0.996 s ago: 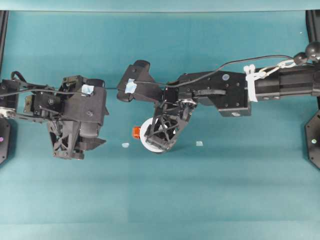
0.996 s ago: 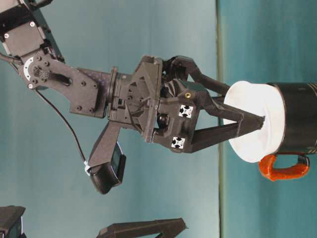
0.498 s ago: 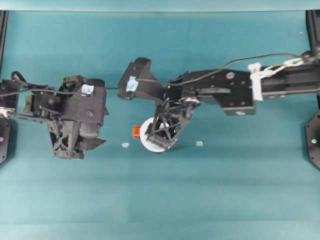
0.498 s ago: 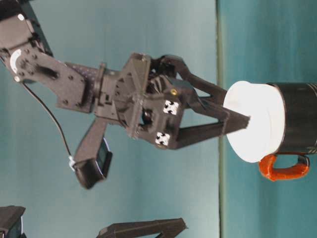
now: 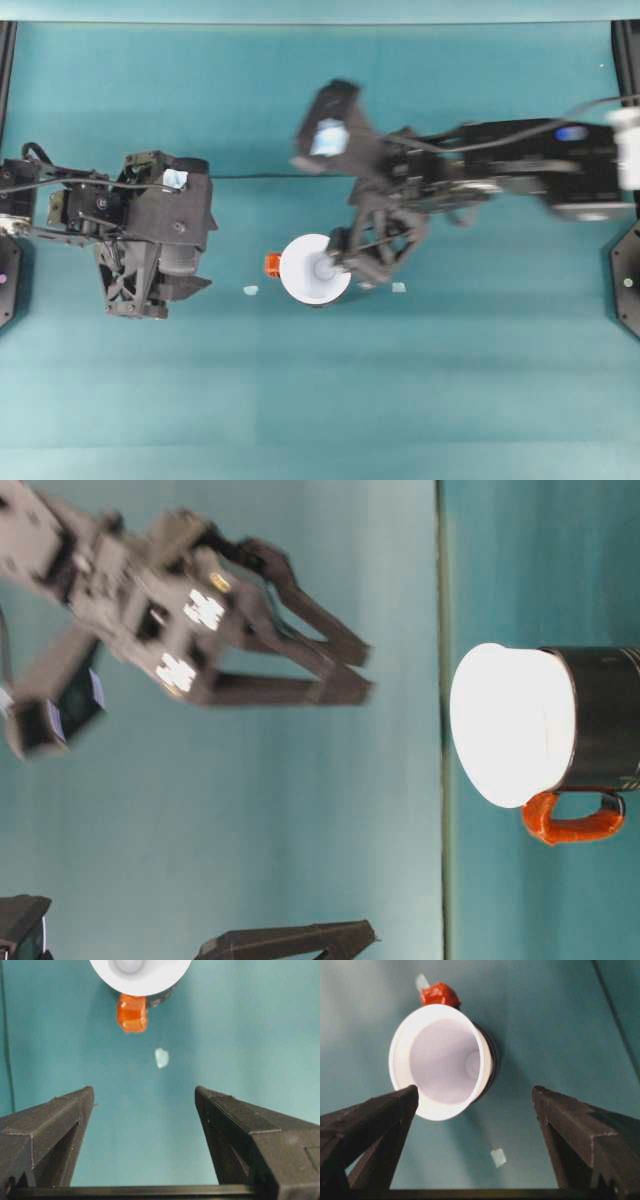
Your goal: Put the paper cup into the moved red handle cup holder.
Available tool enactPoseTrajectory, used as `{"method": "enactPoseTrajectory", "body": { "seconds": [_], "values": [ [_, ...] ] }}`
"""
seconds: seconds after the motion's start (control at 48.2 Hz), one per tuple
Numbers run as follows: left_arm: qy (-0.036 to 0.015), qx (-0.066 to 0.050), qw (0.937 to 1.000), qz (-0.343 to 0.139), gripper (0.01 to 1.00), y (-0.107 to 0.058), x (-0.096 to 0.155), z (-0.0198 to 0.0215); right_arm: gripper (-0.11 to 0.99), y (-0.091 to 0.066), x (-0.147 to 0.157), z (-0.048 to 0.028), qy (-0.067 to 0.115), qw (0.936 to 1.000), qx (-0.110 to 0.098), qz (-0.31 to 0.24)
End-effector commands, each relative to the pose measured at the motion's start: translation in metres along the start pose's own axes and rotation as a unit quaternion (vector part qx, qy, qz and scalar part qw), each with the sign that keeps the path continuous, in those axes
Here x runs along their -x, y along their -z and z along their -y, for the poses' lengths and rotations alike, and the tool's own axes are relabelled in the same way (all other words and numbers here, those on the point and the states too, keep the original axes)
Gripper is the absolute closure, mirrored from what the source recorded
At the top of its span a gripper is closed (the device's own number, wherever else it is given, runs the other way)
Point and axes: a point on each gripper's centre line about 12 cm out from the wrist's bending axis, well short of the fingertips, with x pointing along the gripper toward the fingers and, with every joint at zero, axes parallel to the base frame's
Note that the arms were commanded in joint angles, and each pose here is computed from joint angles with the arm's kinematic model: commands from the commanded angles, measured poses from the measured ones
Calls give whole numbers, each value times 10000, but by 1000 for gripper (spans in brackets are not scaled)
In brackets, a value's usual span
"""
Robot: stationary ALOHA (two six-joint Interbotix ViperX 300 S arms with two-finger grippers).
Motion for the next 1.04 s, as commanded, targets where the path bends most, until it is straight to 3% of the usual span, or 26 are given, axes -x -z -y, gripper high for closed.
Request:
{"method": "enactPoseTrajectory", "body": {
  "seconds": [0.0, 0.228, 0.436, 0.685, 1.017],
  "values": [
    [-4, -10, 9999, 139, 126, -58, 62, 3, 67, -69, 797, -58, -391, 9928, 124, 1128],
    [-5, -10, 9999, 154, 127, -61, 67, 3, 67, 98, 970, -28, -588, 9821, 435, 1733],
    [-14, -31, 9999, 153, 126, -61, 67, 1, 67, 206, 1088, 14, -685, 9748, 499, 2065],
    [-4, -18, 9999, 146, 126, -56, 64, 3, 67, 321, 1154, 53, -711, 9734, 496, 2120],
    [-5, -18, 9999, 154, 126, -57, 69, 3, 67, 347, 1158, 39, -738, 9735, 507, 2103]
  ]
}}
